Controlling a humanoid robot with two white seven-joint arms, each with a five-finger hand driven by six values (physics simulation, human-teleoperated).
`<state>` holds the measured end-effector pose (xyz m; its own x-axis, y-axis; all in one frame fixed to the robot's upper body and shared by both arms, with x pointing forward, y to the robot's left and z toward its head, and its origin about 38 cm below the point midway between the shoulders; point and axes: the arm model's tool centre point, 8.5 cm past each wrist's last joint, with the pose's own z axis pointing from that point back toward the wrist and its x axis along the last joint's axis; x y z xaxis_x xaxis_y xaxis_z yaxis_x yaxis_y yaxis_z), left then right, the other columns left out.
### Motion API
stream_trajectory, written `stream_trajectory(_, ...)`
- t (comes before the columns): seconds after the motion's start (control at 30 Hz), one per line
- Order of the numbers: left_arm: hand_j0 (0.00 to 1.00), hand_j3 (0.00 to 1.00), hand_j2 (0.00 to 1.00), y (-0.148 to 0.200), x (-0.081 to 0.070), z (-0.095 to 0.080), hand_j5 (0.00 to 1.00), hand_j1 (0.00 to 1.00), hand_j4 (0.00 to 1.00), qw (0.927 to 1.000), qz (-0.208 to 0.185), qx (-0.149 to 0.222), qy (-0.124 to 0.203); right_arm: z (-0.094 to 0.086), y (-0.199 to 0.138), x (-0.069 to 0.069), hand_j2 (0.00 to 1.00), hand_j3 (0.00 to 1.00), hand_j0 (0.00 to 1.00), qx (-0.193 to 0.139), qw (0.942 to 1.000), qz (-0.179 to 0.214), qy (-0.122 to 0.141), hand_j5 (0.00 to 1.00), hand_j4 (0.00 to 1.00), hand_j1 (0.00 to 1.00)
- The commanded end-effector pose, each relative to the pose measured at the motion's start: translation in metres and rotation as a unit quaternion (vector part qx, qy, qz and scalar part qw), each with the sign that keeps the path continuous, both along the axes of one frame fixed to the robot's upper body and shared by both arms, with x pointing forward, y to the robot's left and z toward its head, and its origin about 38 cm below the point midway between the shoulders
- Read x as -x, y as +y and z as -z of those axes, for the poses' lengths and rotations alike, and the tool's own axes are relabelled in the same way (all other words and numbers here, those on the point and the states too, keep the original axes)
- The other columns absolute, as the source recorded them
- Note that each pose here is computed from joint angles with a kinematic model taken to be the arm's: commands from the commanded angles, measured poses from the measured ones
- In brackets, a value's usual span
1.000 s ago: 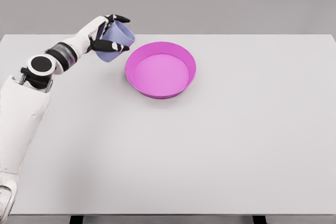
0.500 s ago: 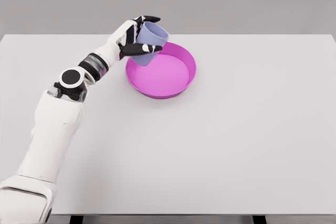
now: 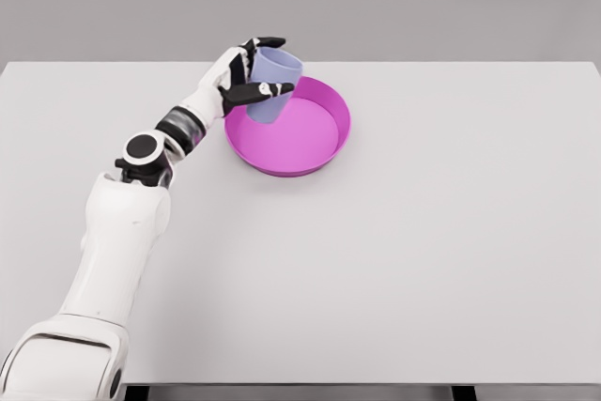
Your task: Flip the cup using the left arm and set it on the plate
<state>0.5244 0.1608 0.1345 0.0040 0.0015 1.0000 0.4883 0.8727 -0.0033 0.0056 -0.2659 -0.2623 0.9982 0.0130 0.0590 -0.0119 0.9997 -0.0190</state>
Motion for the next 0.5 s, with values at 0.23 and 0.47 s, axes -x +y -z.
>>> stream_trajectory(0.23,0.69,0.69,0.69,-0.005,0.004,-0.004,0.69,0.69,0.69,0.9970,0.007,0.000,-0.077,0.000,0.000,0.000,1.00,1.00,1.00,0.000,1.0000,0.000,0.000,1.00,1.00,1.00)
stream_trajectory(0.47,0.69,0.69,0.69,-0.013,0.007,0.018,0.69,0.69,0.69,0.9978,0.023,-0.015,-0.060,0.000,0.000,0.000,1.00,1.00,1.00,0.000,1.0000,0.000,0.000,1.00,1.00,1.00)
